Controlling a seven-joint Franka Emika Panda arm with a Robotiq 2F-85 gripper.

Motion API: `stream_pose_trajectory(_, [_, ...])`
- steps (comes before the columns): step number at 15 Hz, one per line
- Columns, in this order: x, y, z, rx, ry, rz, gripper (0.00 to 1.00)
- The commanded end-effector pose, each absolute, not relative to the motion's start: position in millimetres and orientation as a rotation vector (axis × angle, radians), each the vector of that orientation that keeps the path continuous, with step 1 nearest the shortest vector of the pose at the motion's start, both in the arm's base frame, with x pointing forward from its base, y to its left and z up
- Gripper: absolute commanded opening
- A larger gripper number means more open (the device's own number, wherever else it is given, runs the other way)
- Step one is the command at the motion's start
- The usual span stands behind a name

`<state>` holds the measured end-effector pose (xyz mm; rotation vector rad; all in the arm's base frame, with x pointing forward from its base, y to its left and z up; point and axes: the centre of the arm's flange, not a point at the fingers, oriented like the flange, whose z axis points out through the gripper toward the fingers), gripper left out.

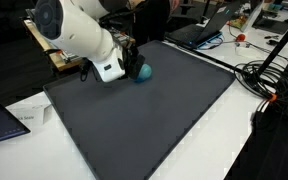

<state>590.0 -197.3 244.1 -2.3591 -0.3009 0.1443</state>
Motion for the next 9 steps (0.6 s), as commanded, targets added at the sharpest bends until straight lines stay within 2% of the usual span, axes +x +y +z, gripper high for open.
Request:
stream_pose_trajectory(1, [571.7, -204.8, 248.6, -2.319, -0.34, 0.046, 0.21])
stream_pose_trajectory(9, [535.3, -187.7, 263.4, -2.44, -0.376, -0.089, 0.21])
